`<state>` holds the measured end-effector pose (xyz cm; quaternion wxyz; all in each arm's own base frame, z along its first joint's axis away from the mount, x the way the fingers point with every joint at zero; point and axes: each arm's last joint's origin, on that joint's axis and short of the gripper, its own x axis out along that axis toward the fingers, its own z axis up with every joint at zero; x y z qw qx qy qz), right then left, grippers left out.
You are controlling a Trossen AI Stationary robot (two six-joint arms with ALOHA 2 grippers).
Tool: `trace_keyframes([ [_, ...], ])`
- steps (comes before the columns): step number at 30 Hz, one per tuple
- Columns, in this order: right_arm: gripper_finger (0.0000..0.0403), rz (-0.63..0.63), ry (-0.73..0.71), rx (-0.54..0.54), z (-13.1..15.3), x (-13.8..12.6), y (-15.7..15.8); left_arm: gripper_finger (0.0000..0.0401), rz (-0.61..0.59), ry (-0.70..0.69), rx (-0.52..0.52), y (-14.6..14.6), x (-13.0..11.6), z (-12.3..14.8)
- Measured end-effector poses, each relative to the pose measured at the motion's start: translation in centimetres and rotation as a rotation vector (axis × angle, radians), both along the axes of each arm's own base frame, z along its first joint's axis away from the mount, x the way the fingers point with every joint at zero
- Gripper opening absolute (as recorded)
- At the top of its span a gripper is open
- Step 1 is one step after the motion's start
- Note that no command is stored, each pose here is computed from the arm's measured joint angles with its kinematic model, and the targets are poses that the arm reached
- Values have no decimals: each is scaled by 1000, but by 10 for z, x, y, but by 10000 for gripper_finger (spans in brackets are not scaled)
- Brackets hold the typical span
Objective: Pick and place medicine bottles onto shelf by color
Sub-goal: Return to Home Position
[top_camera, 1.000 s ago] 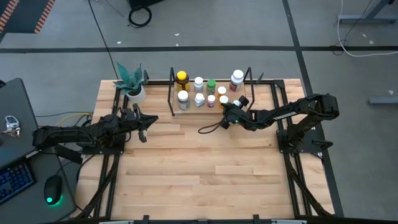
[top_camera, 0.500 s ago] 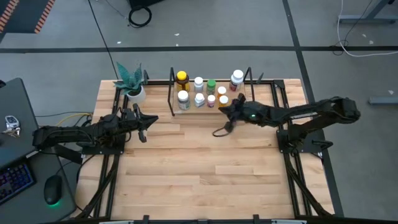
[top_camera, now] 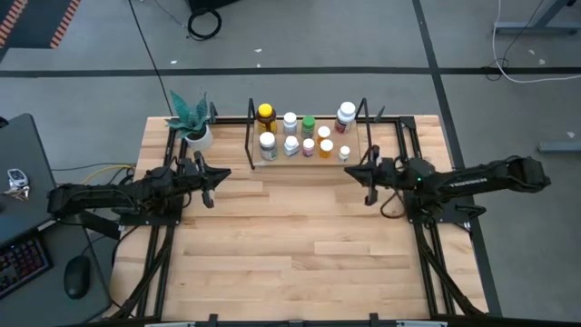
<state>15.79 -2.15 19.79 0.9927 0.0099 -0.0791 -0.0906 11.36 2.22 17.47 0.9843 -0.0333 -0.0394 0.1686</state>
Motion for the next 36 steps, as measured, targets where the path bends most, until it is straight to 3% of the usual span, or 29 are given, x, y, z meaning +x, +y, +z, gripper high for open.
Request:
trace_keyframes([
  [7,5,11,-50,-7,-10,-22,-2,29,0,0,0,0,0,0],
  [17,5,25,5,24,-9,-37,-5,40,0,1,0,0,0,0],
  [36,5,-15,-23,5,-15,-65,-2,39,0,0,0,0,0,0],
])
